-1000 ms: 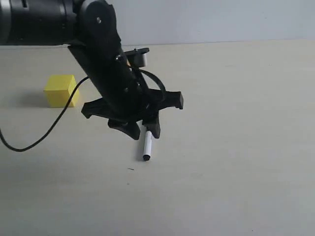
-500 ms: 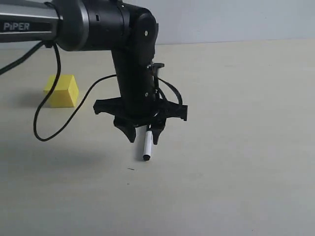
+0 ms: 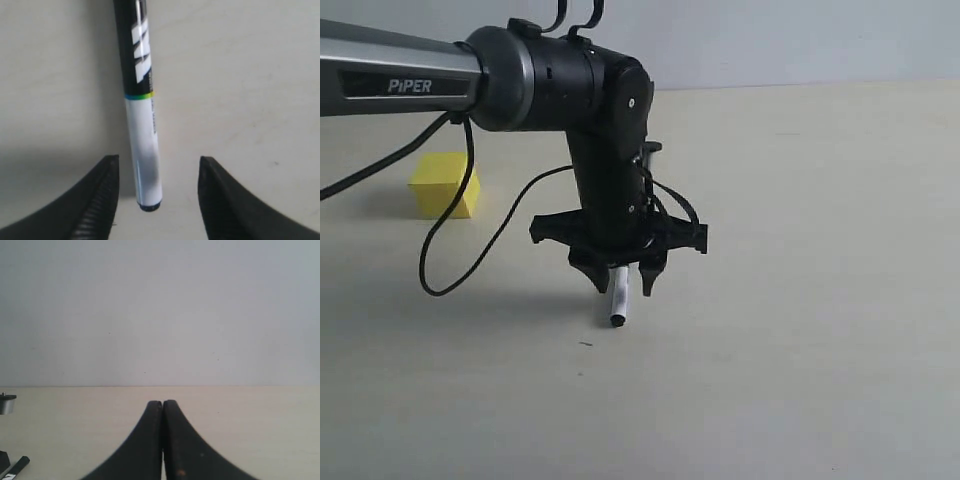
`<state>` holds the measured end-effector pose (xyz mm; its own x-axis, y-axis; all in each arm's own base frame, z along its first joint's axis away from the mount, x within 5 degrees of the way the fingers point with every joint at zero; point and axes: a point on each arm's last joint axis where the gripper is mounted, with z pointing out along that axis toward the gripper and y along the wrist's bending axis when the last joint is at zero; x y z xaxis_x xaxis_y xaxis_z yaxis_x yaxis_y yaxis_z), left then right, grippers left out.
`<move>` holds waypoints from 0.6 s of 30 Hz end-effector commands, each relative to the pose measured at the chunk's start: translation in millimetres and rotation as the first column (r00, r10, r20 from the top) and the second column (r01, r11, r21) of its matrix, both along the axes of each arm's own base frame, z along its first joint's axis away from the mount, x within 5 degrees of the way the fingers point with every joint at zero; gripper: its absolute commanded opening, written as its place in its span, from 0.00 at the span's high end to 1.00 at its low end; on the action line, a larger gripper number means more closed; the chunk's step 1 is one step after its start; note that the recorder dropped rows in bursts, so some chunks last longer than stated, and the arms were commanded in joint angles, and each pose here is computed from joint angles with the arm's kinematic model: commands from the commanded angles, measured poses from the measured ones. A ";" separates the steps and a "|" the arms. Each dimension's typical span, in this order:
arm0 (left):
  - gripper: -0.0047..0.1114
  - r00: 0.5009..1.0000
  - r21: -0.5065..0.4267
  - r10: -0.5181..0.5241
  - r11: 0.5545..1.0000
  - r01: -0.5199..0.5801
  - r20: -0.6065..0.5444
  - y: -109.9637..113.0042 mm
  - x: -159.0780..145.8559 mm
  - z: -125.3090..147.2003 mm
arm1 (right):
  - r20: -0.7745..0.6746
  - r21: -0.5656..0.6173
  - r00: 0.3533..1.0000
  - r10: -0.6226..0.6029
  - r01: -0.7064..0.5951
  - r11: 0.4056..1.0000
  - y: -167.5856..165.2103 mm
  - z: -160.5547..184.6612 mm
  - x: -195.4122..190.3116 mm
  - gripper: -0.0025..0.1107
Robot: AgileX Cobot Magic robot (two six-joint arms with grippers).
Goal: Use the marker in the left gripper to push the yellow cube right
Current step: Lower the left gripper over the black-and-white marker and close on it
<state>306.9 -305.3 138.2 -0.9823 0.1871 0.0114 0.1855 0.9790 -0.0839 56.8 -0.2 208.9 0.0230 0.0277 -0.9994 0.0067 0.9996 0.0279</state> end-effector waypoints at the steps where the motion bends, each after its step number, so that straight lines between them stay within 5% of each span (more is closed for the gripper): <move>1: 0.54 1.000 0.013 0.005 1.000 -0.005 -0.004 -1.4 0.9 -7.6 | 0.007 -0.004 1.000 -0.006 0.006 1.000 -0.3 -0.9 -0.4 0.98; 18: 0.56 1.000 0.020 0.007 1.000 -0.007 0.014 -1.2 3.0 -10.1 | 0.007 -0.004 1.000 -0.006 0.006 1.000 -0.3 -0.9 -0.4 0.98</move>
